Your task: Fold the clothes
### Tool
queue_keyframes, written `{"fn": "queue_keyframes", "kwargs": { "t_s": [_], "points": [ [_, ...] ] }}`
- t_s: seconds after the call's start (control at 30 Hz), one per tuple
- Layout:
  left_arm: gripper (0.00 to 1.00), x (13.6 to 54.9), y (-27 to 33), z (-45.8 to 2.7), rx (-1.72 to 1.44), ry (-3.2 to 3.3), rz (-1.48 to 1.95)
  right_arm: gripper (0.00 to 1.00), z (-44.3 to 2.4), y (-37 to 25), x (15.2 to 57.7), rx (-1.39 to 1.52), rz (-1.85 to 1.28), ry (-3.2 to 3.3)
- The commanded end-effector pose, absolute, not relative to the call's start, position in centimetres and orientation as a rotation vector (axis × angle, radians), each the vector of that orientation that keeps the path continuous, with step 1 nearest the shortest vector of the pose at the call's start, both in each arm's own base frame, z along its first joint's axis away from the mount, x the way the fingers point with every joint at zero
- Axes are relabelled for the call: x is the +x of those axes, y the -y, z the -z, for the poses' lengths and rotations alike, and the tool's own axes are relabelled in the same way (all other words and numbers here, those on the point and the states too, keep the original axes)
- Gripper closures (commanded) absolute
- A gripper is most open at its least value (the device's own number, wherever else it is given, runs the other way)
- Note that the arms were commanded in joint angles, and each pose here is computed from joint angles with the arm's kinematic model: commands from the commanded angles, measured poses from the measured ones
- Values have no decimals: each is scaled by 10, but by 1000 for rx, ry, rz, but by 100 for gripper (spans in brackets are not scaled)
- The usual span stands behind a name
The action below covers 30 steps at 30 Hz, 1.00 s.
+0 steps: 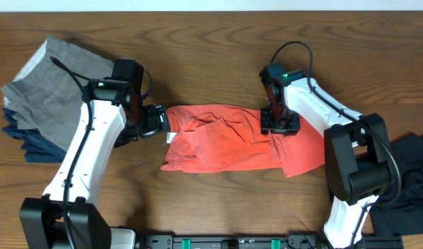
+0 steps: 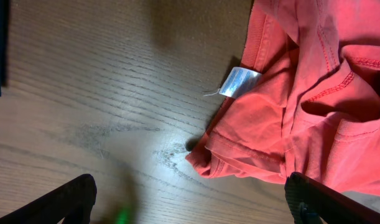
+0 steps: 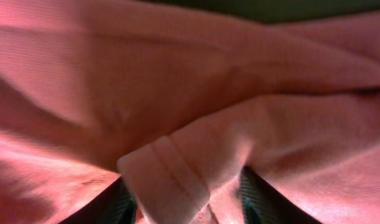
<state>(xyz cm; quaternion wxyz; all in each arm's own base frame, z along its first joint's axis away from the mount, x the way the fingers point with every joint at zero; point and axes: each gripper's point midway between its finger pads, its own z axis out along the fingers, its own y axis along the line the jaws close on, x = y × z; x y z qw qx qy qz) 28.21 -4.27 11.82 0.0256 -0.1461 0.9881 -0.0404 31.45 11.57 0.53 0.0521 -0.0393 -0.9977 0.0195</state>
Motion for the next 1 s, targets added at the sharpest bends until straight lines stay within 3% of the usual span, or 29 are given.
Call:
{"fn": "queue_keyframes", "kwargs": {
  "t_s": [0.0, 0.1, 0.27, 0.4, 0.47, 0.77, 0.97],
  "points": [
    [2, 282, 38, -120, -457, -3044, 103, 59, -4, -113, 311, -183, -116, 3038],
    [2, 282, 38, -120, -458, -3045, 103, 68, -4, -111, 311, -212, -120, 3035],
    [2, 282, 38, -120, -458, -3044, 103, 71, -5, -105, 311, -240, -122, 3025],
    [2, 282, 38, -120, -458, -3044, 103, 94, -7, -99, 314, -270, -122, 3019],
    [2, 282, 38, -120, -458, -3044, 103, 99, -13, -96, 318, -286, -120, 3020],
    [2, 283, 38, -120, -457, -3042, 103, 99, -58, -100, 353, -307, -64, 3104],
    [2, 283, 38, -120, -457, -3041, 104, 97, -58, -101, 358, -308, -61, 3120]
  ]
}}
